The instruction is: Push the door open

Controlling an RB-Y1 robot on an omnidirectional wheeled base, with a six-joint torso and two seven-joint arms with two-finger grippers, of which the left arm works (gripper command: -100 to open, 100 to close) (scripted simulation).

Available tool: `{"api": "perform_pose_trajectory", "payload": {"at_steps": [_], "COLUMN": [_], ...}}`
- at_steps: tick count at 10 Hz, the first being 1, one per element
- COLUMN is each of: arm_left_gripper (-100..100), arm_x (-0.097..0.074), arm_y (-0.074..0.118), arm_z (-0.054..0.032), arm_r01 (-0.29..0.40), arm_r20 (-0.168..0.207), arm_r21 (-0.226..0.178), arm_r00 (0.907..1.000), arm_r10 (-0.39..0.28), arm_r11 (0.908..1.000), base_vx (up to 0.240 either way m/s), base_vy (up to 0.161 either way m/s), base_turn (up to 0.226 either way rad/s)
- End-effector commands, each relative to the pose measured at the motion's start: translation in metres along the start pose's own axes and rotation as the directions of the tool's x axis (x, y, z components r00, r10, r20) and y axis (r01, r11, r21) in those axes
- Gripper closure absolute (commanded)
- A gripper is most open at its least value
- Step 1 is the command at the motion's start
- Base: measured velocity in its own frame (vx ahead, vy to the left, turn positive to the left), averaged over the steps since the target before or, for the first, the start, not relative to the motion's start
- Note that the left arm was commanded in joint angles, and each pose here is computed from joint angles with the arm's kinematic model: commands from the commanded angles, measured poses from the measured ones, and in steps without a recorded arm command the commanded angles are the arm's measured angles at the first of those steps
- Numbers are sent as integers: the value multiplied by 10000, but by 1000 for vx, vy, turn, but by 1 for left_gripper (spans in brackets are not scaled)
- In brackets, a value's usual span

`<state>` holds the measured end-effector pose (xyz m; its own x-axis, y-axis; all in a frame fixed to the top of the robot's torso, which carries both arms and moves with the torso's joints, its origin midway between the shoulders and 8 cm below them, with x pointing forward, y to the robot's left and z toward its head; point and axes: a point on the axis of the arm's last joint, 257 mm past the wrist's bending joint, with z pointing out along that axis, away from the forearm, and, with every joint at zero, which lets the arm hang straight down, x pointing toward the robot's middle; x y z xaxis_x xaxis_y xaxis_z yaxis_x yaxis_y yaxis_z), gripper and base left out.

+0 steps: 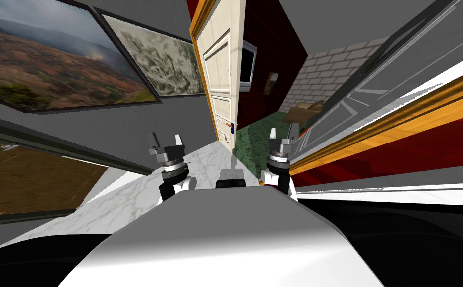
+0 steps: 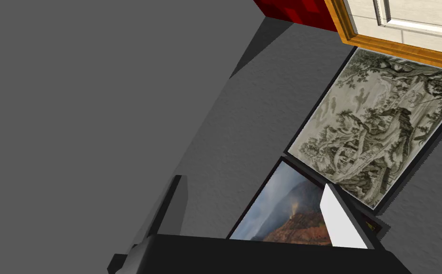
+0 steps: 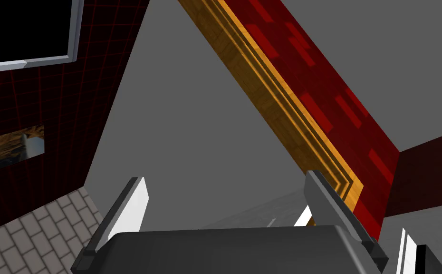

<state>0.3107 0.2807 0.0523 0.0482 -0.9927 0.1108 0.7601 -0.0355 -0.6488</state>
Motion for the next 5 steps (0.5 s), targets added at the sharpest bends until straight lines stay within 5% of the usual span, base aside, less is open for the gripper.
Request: {"api": "perform_pose_trajectory", "payload": {"at_steps": [1,5], "arm_left_gripper": [-100,-100], "arm_x": [23,105], "arm_y": [131,520], "arm_z": [-8,-35], "arm_r01": [99,375], "arm_r20": [-53,-207], "arm_r21": [-185,-744], "arm_r00": [9999,9990], "arm_r10": [-100,-391], "arm_r11": [9998,9965], "base_vx": [42,119], "base_vy": [36,87], "base_turn": [-97,-77]}}
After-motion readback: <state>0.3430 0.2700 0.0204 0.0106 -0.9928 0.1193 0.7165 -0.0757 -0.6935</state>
